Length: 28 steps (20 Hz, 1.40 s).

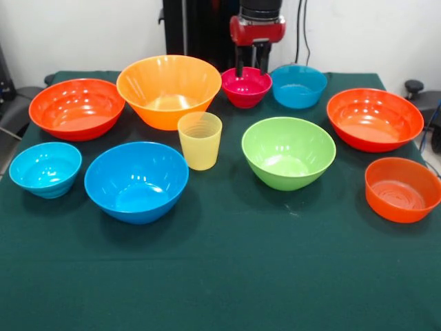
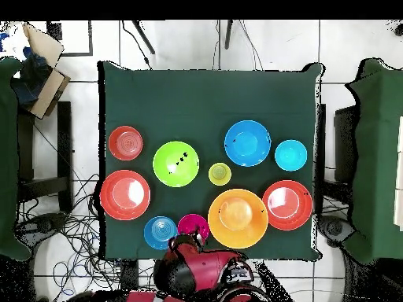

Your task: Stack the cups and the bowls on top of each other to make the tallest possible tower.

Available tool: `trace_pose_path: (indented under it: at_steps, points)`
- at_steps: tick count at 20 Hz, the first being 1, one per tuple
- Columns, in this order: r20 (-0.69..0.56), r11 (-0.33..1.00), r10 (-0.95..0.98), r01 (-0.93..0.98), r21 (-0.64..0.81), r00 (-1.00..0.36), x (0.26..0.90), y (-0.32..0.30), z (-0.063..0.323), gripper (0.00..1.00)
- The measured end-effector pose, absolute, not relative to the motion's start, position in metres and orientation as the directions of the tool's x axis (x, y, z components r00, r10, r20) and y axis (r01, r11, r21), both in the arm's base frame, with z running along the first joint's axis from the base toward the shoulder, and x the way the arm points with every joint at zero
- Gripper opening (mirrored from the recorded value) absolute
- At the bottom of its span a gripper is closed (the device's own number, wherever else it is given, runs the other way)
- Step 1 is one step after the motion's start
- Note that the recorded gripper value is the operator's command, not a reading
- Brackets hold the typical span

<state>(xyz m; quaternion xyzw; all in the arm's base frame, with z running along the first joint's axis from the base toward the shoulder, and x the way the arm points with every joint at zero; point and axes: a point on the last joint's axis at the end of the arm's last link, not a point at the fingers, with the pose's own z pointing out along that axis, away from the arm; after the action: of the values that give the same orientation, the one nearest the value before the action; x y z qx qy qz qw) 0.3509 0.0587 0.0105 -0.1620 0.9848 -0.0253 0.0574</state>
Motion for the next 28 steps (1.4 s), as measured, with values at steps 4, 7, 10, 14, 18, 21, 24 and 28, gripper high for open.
trace_pose_path:
  at_steps: [4,7,10,14,18,21,24,28]
  points:
    - [-0.088,0.950,-0.312,-0.308,-0.060,-0.946,0.344,0.050,0.014,1.00]
    - [-0.077,0.954,-0.298,-0.294,-0.058,-0.952,0.344,0.039,0.020,1.00]
    - [-0.073,0.958,-0.285,-0.280,-0.062,-0.956,0.347,0.030,0.025,1.00]
    - [-0.068,0.957,-0.285,-0.280,-0.070,-0.956,0.350,0.026,0.030,1.00]
    - [-0.060,0.951,-0.304,-0.299,-0.073,-0.951,0.348,0.032,0.032,1.00]
    - [-0.050,0.943,-0.328,-0.323,-0.078,-0.943,0.345,0.039,0.030,1.00]
    - [-0.031,0.934,-0.350,-0.347,-0.080,-0.936,0.339,0.045,0.025,1.00]
    - [0.007,0.922,-0.377,-0.376,-0.087,-0.926,0.330,0.048,0.014,1.00]
